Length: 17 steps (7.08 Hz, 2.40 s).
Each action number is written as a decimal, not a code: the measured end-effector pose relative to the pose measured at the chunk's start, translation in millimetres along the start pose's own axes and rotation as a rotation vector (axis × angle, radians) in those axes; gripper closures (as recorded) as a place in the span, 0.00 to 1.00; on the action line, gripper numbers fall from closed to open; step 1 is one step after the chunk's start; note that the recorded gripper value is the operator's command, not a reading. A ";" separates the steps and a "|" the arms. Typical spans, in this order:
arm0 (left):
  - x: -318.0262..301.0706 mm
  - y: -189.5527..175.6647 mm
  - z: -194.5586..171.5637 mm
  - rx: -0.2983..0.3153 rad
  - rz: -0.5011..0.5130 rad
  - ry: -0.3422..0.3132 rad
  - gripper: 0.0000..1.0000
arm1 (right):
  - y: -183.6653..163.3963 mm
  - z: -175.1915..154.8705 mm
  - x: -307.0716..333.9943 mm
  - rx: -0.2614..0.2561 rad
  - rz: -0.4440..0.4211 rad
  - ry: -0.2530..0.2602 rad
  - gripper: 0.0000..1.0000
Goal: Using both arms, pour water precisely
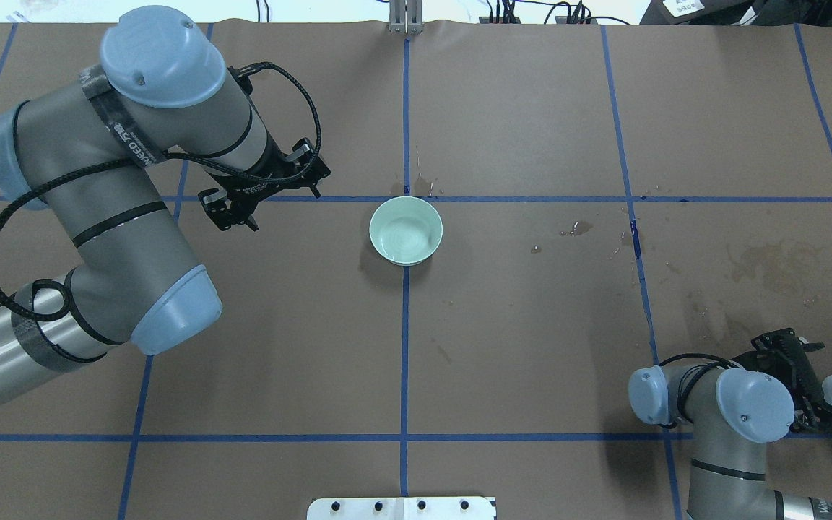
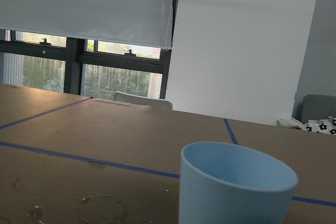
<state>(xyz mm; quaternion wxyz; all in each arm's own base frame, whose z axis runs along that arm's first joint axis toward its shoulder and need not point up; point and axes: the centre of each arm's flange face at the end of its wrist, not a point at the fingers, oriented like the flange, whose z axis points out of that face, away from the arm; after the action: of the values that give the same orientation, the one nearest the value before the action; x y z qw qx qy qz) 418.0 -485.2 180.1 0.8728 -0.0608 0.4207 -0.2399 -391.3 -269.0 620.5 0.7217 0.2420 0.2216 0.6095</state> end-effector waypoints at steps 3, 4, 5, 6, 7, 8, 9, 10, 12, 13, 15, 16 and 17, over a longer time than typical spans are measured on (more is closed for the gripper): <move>-1.0 -0.2 1.2 -0.001 -0.002 -0.003 0.00 | -1.2 6.9 3.1 0.007 0.023 0.004 0.02; -1.1 0.0 1.5 -0.001 -0.002 -0.004 0.00 | -1.5 10.9 4.7 0.012 0.036 0.008 0.02; -1.2 0.2 1.8 -0.002 -0.002 -0.004 0.00 | -1.4 12.8 6.1 0.016 0.046 0.010 0.02; -1.2 0.4 1.9 -0.002 -0.002 -0.004 0.00 | -0.4 13.9 7.7 0.019 0.054 0.011 0.02; -1.2 0.5 2.0 -0.002 -0.001 -0.005 0.00 | 1.4 13.3 10.4 0.020 0.057 0.013 0.02; -1.1 0.6 1.9 -0.002 -0.001 -0.004 0.00 | 3.7 13.2 14.5 0.020 0.061 0.015 0.02; -0.8 0.7 1.7 -0.002 0.000 -0.004 0.00 | 6.0 13.7 19.0 0.023 0.067 0.016 0.02; -0.6 0.7 1.6 -0.002 0.000 -0.004 0.00 | 7.4 14.7 22.2 0.025 0.069 0.018 0.02; -0.4 0.8 1.4 -0.002 -0.001 -0.004 0.00 | 5.7 23.1 26.3 0.035 0.067 0.022 0.02; -0.2 0.9 1.2 -0.002 -0.001 -0.004 0.00 | 3.8 28.9 27.8 0.040 0.066 0.023 0.02; 0.1 1.0 1.0 -0.002 -0.001 -0.003 0.00 | 1.6 40.8 30.7 0.053 0.062 0.023 0.02; 0.1 1.0 1.0 -0.001 -0.001 -0.003 0.00 | 1.2 47.4 32.0 0.054 0.061 0.023 0.02; 0.1 1.0 0.8 -0.001 -0.001 -0.003 0.00 | 1.4 53.9 33.4 0.055 0.060 0.021 0.03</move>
<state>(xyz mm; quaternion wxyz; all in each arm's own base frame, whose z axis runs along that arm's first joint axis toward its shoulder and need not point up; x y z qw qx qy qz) 419.0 -484.5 180.3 0.8732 -0.0620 0.4195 -0.2401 -354.0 -240.1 662.8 0.6937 0.2617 0.2385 0.6272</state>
